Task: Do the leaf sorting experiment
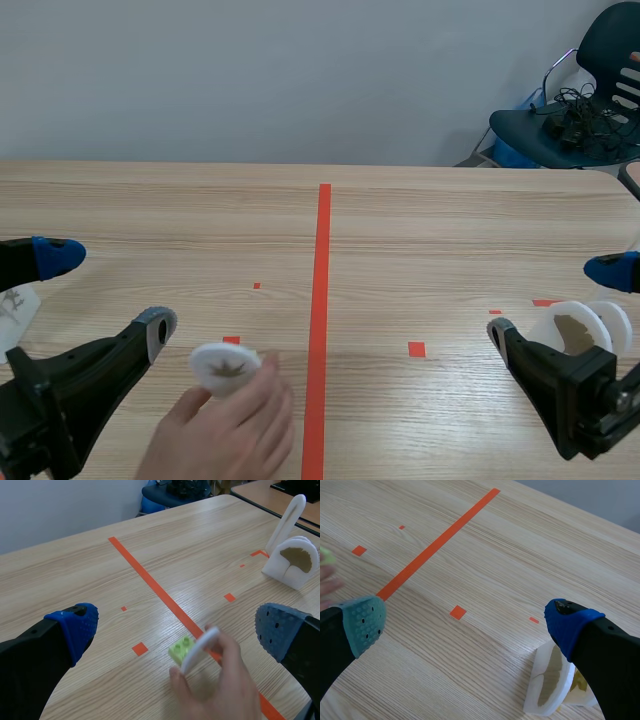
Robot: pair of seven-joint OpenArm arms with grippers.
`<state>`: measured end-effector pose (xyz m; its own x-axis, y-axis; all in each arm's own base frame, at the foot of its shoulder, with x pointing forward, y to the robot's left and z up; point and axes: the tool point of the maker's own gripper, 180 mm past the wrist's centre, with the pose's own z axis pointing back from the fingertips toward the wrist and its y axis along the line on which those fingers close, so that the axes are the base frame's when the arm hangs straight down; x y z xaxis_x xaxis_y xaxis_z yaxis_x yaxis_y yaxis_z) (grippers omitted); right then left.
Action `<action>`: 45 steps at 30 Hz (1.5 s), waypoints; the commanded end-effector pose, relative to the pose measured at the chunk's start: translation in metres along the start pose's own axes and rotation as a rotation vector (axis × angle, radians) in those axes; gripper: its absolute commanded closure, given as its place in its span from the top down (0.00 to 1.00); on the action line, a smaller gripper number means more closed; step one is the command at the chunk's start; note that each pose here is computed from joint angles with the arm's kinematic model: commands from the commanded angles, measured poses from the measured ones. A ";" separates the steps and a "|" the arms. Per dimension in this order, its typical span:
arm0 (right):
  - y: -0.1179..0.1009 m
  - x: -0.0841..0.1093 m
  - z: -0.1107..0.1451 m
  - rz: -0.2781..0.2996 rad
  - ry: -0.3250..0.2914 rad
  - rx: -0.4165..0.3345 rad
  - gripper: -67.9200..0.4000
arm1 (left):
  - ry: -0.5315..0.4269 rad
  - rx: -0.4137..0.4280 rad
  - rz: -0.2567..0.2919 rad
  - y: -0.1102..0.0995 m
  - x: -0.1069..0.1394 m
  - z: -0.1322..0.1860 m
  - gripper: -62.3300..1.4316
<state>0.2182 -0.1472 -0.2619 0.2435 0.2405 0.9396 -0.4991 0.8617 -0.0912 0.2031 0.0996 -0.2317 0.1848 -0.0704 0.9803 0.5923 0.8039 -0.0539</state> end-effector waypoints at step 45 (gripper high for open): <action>-0.003 0.017 -0.007 0.033 -0.039 0.016 1.00 | 0.020 -0.004 -0.001 -0.001 -0.002 -0.001 1.00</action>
<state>0.2241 -0.1465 -0.2586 0.2312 0.2477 0.9409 -0.5038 0.8578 -0.1020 0.2021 0.1002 -0.2389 0.2138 -0.0997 0.9718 0.5938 0.8032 -0.0482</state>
